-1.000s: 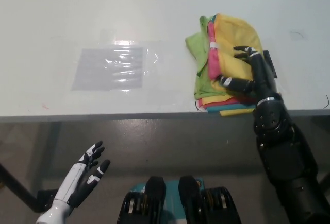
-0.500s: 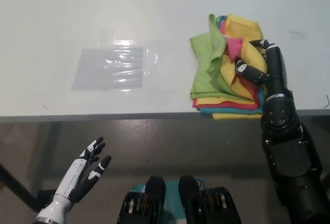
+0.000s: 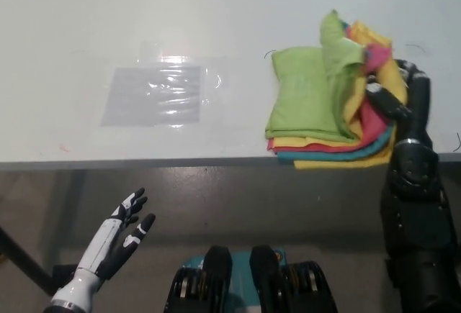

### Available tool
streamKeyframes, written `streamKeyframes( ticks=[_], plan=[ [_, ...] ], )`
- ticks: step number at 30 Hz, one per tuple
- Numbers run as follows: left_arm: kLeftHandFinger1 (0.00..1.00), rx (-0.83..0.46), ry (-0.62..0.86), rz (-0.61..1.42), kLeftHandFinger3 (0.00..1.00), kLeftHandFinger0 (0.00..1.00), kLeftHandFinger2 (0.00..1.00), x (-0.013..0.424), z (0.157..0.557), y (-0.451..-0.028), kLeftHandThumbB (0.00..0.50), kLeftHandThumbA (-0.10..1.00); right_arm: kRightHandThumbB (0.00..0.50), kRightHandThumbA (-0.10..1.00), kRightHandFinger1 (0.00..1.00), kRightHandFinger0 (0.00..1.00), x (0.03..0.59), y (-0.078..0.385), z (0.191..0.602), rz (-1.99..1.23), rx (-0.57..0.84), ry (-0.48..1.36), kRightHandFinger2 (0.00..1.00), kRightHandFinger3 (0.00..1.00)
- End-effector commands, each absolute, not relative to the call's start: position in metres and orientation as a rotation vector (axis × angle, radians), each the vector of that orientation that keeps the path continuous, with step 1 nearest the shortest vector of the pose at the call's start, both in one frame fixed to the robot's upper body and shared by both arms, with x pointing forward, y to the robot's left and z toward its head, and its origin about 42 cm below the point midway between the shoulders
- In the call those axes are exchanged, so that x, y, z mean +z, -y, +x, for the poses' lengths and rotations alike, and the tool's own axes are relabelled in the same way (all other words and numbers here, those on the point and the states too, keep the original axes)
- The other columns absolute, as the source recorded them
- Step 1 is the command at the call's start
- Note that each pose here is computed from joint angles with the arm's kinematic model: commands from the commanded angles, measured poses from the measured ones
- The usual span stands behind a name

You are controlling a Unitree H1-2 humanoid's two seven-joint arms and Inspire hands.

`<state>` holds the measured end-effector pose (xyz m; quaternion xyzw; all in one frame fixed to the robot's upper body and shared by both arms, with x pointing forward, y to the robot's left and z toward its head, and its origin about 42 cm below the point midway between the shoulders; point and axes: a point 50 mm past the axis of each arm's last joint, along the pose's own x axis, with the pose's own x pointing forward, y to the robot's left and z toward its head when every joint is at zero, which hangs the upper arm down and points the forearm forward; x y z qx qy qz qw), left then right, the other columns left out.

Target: A stack of folded microfibre clothes with a single fold is kept infront of the robot. the robot uses its right hand to grab one end of the clothes and pulla it away from the other end to unfold

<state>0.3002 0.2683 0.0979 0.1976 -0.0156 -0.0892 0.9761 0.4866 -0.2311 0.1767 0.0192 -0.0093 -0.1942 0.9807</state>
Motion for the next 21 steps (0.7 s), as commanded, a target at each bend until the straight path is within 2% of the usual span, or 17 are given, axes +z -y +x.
streamKeyframes(
  ticks=[1, 2, 3, 4, 5, 6, 7, 8, 9, 13, 15, 16, 17, 21],
  plan=[
    [1.0, -0.186, 0.059, 0.442, 1.0, 1.0, 1.0, 0.108, 0.305, -0.278, 0.3, 0.89, 0.0, 0.61, 0.25, 0.0, 0.19, 0.279, 0.496, 0.561, -0.661, 0.161, 0.65, 0.73],
    [1.0, -0.183, 0.057, 0.44, 1.0, 1.0, 1.0, 0.107, 0.305, -0.278, 0.301, 0.89, 0.0, 0.69, 0.2, 0.0, 0.185, 0.291, 0.496, 0.627, -0.708, 0.147, 0.64, 0.75],
    [1.0, -0.182, 0.055, 0.437, 1.0, 1.0, 1.0, 0.106, 0.304, -0.278, 0.304, 0.9, 0.0, 0.77, 0.19, 0.0, 0.18, 0.301, 0.495, 0.709, -0.735, 0.135, 0.65, 0.76],
    [1.0, -0.182, 0.053, 0.436, 1.0, 1.0, 1.0, 0.106, 0.304, -0.278, 0.305, 0.9, 0.009, 0.85, 0.29, 0.07, 0.174, 0.309, 0.494, 0.747, -0.753, 0.105, 0.76, 0.92],
    [1.0, -0.18, 0.051, 0.436, 1.0, 1.0, 1.0, 0.106, 0.303, -0.279, 0.304, 0.9, 0.045, 0.98, 0.65, 0.33, 0.171, 0.314, 0.493, 0.768, -0.756, 0.085, 1.0, 1.0],
    [1.0, -0.18, 0.051, 0.437, 1.0, 1.0, 1.0, 0.106, 0.302, -0.28, 0.302, 0.9, 0.017, 1.0, 0.68, 0.37, 0.168, 0.317, 0.492, 0.791, -0.754, 0.073, 1.0, 1.0],
    [1.0, -0.178, 0.049, 0.434, 1.0, 1.0, 1.0, 0.106, 0.301, -0.28, 0.296, 0.89, 0.042, 1.0, 1.0, 0.71, 0.163, 0.322, 0.491, 0.808, -0.723, 0.051, 1.0, 1.0],
    [1.0, -0.179, 0.046, 0.436, 1.0, 1.0, 1.0, 0.106, 0.301, -0.281, 0.294, 0.89, 0.108, 1.0, 1.0, 1.0, 0.155, 0.33, 0.488, 0.803, -0.689, 0.038, 1.0, 1.0],
    [1.0, -0.177, 0.045, 0.439, 1.0, 1.0, 1.0, 0.107, 0.301, -0.282, 0.294, 0.89, 0.123, 1.0, 1.0, 1.0, 0.153, 0.332, 0.487, 0.81, -0.692, 0.037, 1.0, 1.0],
    [1.0, -0.169, 0.045, 0.438, 1.0, 1.0, 1.0, 0.105, 0.302, -0.282, 0.297, 0.9, 0.282, 1.0, 1.0, 1.0, 0.147, 0.341, 0.48, 0.717, -0.657, 0.077, 1.0, 1.0],
    [1.0, -0.168, 0.042, 0.434, 1.0, 1.0, 1.0, 0.104, 0.3, -0.282, 0.294, 0.89, 0.291, 1.0, 1.0, 1.0, 0.149, 0.342, 0.477, 0.678, -0.623, 0.119, 1.0, 1.0],
    [1.0, -0.167, 0.041, 0.434, 1.0, 1.0, 1.0, 0.104, 0.299, -0.282, 0.297, 0.88, 0.276, 1.0, 1.0, 1.0, 0.15, 0.342, 0.475, 0.635, -0.619, 0.14, 1.0, 1.0],
    [1.0, -0.167, 0.042, 0.43, 1.0, 1.0, 1.0, 0.104, 0.298, -0.283, 0.296, 0.88, 0.298, 1.0, 1.0, 1.0, 0.152, 0.341, 0.473, 0.59, -0.603, 0.154, 1.0, 1.0],
    [1.0, -0.164, 0.045, 0.434, 1.0, 1.0, 1.0, 0.104, 0.299, -0.284, 0.295, 0.87, 0.308, 1.0, 1.0, 1.0, 0.164, 0.34, 0.464, 0.41, -0.551, 0.228, 1.0, 1.0]
  ],
)
